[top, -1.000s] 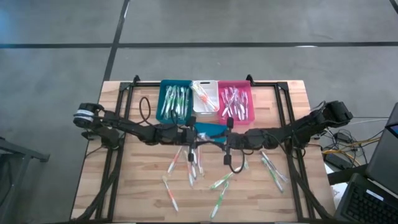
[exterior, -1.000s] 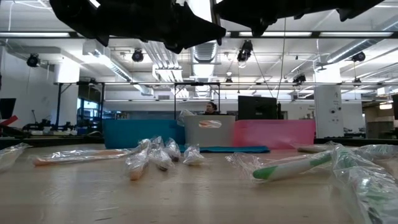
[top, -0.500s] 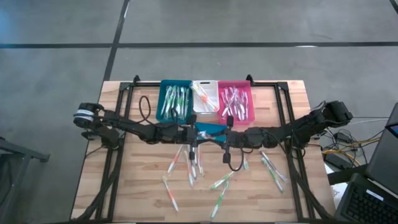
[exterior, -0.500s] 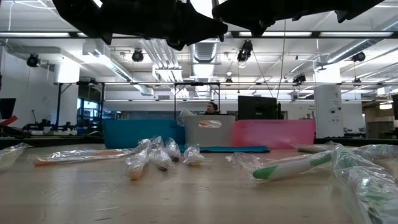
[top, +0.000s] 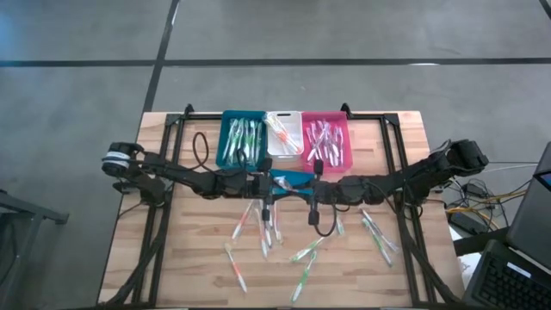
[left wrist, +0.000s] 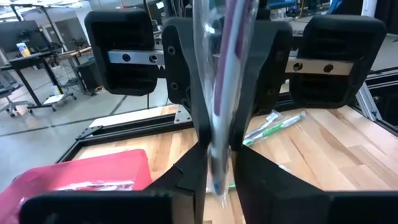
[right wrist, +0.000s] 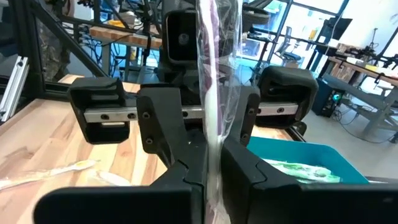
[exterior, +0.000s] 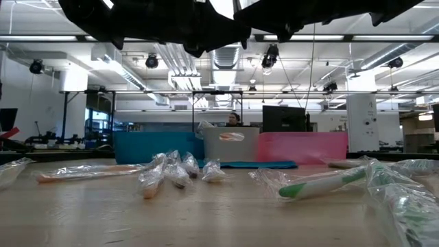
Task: Pick & Place Toothbrushes
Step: Put the purple toothbrush into the pink bin
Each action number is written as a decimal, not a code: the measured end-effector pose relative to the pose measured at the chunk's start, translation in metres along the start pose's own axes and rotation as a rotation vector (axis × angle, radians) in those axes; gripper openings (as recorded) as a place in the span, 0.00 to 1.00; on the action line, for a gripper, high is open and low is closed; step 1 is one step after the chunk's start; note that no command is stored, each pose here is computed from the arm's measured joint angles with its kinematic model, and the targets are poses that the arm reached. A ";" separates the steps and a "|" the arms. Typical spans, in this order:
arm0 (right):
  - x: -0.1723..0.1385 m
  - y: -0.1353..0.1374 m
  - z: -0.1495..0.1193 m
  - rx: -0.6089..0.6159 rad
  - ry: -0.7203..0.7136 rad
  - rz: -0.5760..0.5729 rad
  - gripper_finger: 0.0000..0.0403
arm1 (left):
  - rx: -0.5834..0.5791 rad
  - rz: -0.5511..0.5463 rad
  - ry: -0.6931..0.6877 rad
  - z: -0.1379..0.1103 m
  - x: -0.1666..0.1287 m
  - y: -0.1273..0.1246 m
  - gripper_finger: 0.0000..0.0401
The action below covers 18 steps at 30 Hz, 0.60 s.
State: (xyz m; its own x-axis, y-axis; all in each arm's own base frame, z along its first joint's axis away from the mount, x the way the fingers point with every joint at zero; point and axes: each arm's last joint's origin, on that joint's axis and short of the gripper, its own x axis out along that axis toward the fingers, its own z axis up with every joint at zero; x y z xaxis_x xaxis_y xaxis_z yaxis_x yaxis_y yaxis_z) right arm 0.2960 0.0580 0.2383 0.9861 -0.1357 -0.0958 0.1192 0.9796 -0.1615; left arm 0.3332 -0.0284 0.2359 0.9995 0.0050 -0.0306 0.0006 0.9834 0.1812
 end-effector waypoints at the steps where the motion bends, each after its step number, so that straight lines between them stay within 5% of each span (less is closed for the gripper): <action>1: 0.000 0.000 0.000 0.001 0.002 0.000 0.05 | 0.003 0.000 0.000 0.000 0.000 0.000 0.21; 11: 0.000 0.000 -0.001 -0.002 0.013 0.002 0.05 | -0.009 0.067 0.053 -0.003 -0.001 0.002 0.49; 18: -0.009 -0.004 0.003 0.029 0.062 0.007 0.05 | 0.022 0.059 0.111 -0.004 -0.005 0.002 0.55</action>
State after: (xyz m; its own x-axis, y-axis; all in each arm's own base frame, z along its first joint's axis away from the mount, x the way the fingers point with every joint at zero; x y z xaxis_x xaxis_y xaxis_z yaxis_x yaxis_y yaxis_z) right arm 0.2866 0.0562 0.2427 0.9780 -0.1369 -0.1572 0.1165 0.9843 -0.1325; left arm 0.3282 -0.0257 0.2325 0.9883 0.0835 -0.1274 -0.0558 0.9767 0.2072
